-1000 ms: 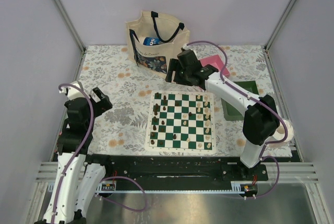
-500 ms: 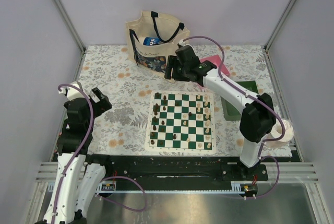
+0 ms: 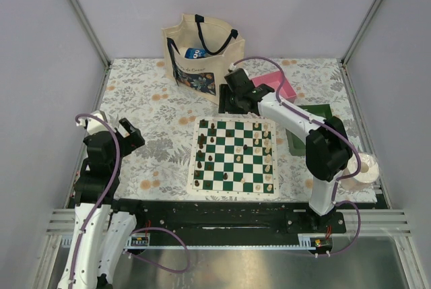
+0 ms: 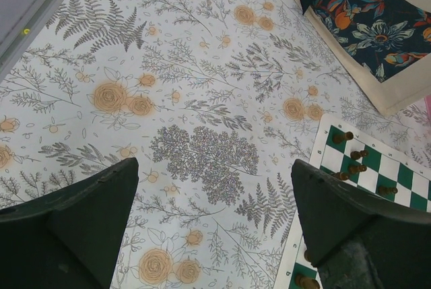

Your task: Set up the chess pieces on the board

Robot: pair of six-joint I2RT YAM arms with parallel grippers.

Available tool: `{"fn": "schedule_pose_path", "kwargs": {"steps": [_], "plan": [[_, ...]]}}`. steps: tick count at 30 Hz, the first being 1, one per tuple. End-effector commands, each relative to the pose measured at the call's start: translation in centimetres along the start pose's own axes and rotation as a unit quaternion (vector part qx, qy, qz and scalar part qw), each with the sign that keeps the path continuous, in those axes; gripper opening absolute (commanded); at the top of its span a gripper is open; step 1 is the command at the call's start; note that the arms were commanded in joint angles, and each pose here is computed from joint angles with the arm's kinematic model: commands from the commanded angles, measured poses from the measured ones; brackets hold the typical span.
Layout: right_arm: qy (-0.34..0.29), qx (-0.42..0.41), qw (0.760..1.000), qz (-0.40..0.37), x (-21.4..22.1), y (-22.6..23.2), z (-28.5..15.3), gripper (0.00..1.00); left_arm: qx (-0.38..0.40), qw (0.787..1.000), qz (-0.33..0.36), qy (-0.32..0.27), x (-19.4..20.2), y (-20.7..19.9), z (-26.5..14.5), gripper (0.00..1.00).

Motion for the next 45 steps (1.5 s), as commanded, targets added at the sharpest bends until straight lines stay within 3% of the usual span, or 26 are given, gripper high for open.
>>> {"fn": "schedule_pose_path", "kwargs": {"steps": [1, 16, 22, 31, 36, 45], "plan": [[-0.015, 0.000, 1.000, -0.014, -0.2, -0.3, -1.3, 0.64, 0.012, 1.000, -0.017, -0.022, -0.5, -0.2, -0.3, 0.99], [0.034, 0.029, 0.998, -0.039, 2.9, -2.7, 0.6, 0.54, 0.007, 1.000, -0.018, -0.017, -0.3, 0.0, -0.5, 0.99], [0.061, -0.020, 0.997, -0.043, 5.0, -0.9, -0.9, 0.54, 0.009, 1.000, -0.016, -0.013, -0.3, -0.2, -0.4, 0.99], [0.088, -0.038, 0.992, -0.088, 11.6, 0.9, -4.7, 0.55, 0.005, 1.000, -0.018, -0.013, -0.3, 0.0, -0.3, 0.99], [0.109, -0.010, 0.991, -0.082, 15.1, -0.3, -5.7, 0.57, 0.005, 1.000, -0.019, -0.014, -0.3, 0.0, -0.3, 0.99], [0.108, 0.011, 0.992, -0.061, 17.3, -1.0, -6.5, 0.59, 0.005, 1.000, -0.019, -0.011, -0.3, 0.0, -0.2, 0.99]]}}
Point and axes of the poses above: each gripper's point midway between its finger pads, its own z axis out along the fingers, its own y axis along the line the jaws close on, x = y × z, the point moved 3 cm from there along -z, back along the fingers, and after that the axes turned 7 degrees about z, right-handed, at the moved point
